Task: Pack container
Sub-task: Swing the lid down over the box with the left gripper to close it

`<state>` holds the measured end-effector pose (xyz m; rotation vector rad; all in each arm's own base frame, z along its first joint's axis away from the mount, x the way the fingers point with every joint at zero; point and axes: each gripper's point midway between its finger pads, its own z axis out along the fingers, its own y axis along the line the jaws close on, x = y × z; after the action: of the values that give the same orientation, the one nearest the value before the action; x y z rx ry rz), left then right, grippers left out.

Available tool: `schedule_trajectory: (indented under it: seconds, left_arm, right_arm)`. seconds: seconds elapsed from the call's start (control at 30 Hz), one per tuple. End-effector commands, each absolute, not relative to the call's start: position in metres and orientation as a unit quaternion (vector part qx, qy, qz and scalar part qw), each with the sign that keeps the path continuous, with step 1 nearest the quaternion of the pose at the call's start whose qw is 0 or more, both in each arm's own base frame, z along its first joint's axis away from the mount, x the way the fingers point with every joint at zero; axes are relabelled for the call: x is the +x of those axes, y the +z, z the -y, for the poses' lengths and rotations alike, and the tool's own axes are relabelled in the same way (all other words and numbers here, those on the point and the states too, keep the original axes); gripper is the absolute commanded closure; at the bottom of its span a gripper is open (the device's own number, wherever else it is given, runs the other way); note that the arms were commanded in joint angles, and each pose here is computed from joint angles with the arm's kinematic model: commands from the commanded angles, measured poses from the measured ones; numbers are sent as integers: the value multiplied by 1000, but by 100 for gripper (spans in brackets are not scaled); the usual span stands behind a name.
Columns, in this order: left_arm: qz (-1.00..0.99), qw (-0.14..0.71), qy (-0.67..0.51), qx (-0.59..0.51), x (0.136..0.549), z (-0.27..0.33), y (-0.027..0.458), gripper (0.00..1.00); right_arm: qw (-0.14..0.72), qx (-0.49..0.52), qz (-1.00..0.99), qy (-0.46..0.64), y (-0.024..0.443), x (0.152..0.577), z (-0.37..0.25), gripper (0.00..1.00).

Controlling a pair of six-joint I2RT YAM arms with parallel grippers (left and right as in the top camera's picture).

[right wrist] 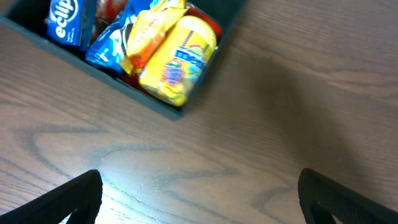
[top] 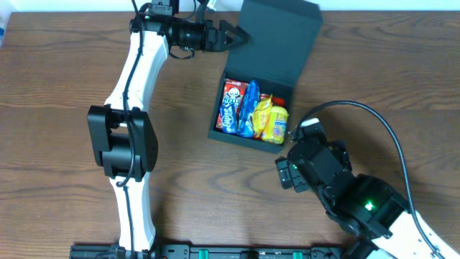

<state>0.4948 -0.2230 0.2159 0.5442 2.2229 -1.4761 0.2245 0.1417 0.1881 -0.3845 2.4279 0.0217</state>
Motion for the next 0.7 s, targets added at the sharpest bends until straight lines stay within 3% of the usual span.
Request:
schedule_trajectory:
  seconds: [0.0,0.3,0.67]
  left_arm:
    - [-789,237,-519,227,493,222,233,4]
    - [-799,214,-521,212,485,221,230,4]
    - [-836,205,-456,226,444,204,255,4]
  right_arm:
    - [340,-141,-930,3,189,225,-140,1]
    - [345,-137,-929,-5,190,227,-138,1]
    - [352,-129,-927,-2,193,230,-139,1]
